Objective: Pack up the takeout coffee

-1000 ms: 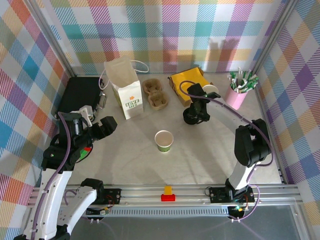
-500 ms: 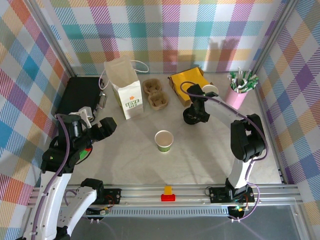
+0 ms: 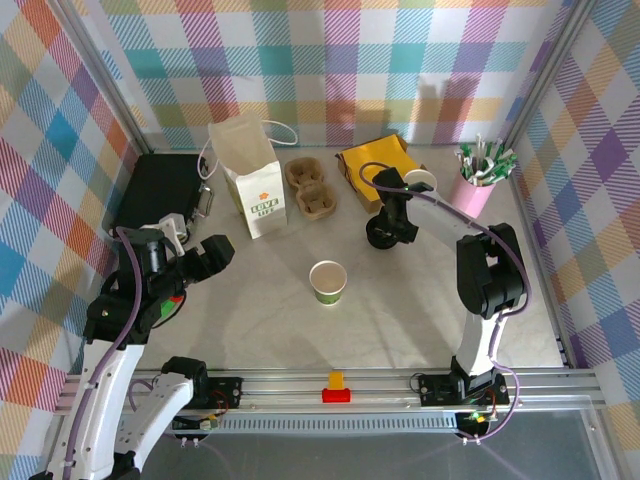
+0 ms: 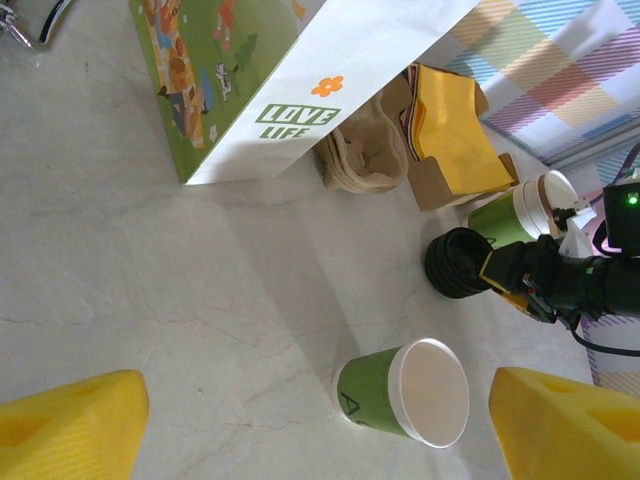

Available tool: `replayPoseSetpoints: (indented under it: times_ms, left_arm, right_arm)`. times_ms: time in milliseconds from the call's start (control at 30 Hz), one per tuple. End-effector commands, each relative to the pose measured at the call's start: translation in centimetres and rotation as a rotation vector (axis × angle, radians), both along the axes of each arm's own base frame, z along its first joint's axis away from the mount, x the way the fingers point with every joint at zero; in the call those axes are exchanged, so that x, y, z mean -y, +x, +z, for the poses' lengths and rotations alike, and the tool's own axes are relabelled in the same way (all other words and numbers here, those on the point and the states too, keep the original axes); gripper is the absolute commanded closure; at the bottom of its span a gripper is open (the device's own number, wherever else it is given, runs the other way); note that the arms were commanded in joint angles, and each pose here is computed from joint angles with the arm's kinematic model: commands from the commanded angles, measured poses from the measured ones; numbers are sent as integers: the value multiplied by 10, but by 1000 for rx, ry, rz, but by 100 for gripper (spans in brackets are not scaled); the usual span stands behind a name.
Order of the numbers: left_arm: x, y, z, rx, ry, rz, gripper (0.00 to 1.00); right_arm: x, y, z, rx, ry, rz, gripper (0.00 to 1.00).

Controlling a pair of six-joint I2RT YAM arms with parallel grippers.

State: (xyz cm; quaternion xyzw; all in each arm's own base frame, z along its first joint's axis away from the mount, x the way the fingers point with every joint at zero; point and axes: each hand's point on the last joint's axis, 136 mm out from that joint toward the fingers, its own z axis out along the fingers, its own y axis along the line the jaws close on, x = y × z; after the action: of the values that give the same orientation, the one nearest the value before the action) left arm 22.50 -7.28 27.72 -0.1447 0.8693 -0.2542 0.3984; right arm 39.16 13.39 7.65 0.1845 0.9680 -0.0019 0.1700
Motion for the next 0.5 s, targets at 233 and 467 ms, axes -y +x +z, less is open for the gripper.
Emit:
replayPoseSetpoints:
  times_ms: [233,467]
  left_arm:
    - [2,2,-4,-12,1,-1,12]
    - [3,3,-4,-12,-3,-6,12]
  right_arm:
    - [-2,11,5,17,30,-24,68]
    - [-4,11,6,20,34,-14,76]
